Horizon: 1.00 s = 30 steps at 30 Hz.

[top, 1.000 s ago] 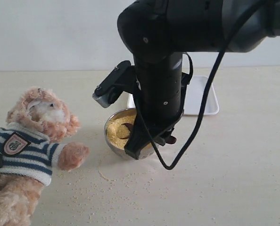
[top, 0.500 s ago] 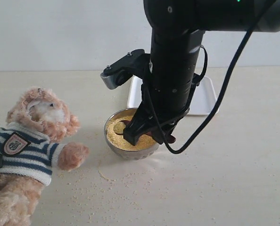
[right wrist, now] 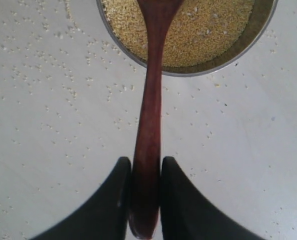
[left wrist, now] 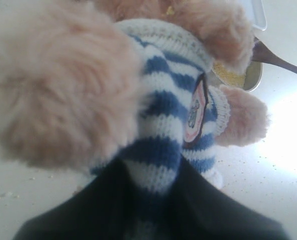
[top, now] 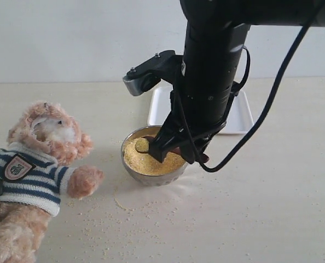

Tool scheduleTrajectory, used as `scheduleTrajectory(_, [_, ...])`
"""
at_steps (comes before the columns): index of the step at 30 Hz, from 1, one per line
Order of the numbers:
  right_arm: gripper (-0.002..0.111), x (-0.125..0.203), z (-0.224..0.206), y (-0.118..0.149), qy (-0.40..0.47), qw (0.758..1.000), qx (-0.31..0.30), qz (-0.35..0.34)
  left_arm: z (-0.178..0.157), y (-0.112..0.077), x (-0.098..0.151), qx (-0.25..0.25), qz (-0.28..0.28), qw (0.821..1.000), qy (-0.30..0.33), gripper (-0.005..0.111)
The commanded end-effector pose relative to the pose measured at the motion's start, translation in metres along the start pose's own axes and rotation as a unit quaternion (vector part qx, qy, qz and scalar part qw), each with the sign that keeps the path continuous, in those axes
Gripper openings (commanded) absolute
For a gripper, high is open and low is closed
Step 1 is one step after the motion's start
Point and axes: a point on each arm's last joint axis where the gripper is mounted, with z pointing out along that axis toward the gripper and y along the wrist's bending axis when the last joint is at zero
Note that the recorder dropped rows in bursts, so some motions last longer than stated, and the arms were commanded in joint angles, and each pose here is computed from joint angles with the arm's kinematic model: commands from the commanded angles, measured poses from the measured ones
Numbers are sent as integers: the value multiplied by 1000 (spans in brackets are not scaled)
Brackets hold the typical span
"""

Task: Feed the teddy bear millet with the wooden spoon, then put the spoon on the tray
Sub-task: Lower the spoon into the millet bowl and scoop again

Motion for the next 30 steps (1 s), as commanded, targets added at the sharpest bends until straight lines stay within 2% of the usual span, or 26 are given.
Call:
scheduleTrajectory(1, [0,7,1,-4,-2,1000,-2,2,-1,-2,0,6,0,1000,-6,5])
scheduleTrajectory(6, [0,21,4,-6,-15,1000,-11,8,-1,-2,0,6,0,1000,-6,5])
scheduleTrajectory(13, [0,21,-4,-2,-47,998,-46,19,-1,-2,0,6,0,1000,-6,5])
scheduleTrajectory(28, [0,22,-9,-1,-58,997,-45,26,-1,-2,0,6,0,1000,-6,5])
scheduleTrajectory(30, [0,23,-10,-5,-56,998,-30,26,-1,-2,0,6,0,1000,-6,5])
